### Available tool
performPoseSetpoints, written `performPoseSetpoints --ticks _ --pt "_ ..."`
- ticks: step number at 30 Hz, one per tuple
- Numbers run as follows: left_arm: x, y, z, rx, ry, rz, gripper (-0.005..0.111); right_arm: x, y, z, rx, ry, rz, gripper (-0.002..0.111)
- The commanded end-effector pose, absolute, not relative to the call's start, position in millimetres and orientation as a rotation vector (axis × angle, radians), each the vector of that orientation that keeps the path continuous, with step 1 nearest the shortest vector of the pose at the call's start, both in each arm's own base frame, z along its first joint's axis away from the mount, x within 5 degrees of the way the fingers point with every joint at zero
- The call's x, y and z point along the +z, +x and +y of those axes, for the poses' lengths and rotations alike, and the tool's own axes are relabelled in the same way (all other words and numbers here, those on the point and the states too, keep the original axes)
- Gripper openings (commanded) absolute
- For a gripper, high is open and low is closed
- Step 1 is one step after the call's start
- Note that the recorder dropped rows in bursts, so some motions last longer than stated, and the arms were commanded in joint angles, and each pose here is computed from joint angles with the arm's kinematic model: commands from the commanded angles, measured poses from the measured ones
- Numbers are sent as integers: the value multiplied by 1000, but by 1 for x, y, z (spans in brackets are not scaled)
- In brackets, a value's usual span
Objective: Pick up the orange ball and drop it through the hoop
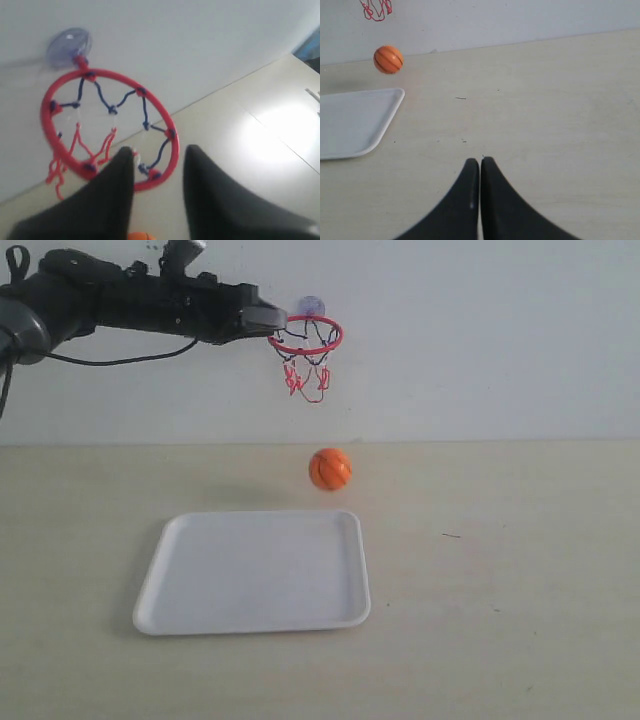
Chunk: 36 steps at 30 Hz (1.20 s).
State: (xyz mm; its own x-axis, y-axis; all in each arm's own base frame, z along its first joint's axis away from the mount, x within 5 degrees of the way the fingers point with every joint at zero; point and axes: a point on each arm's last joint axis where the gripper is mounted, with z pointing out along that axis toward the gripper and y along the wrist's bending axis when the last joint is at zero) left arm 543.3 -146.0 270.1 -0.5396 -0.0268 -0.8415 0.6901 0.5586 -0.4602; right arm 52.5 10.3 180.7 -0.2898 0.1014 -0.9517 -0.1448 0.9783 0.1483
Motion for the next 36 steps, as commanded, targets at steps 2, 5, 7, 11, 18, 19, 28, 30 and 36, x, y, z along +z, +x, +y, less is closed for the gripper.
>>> performPoseSetpoints --ticks 2,5,7,11,18,19,28,30,36 --pt "273 538 -104 -1169 462 2060 4 182 52 10 226 -44 1837 0" --pt "272 537 -84 -1219 408 2112 4 182 52 10 226 -44 1837 0" --pt "272 538 -74 -1212 380 2114 4 182 52 10 226 -44 1837 0" --pt "284 533 -63 -1193 277 2180 4 182 52 10 226 -44 1837 0" --pt "311 512 -70 -1049 341 2252 4 182 53 10 227 -42 1833 0" --pt "312 508 -70 -1012 350 2280 4 182 53 10 227 -42 1833 0" --pt "296 436 -66 -967 390 2520 4 182 53 10 227 -42 1833 0" --pt "294 412 -65 -962 348 2528 4 182 53 10 227 -42 1833 0" --pt "279 333 -59 -901 85 2396 4 182 53 10 227 -42 1833 0"
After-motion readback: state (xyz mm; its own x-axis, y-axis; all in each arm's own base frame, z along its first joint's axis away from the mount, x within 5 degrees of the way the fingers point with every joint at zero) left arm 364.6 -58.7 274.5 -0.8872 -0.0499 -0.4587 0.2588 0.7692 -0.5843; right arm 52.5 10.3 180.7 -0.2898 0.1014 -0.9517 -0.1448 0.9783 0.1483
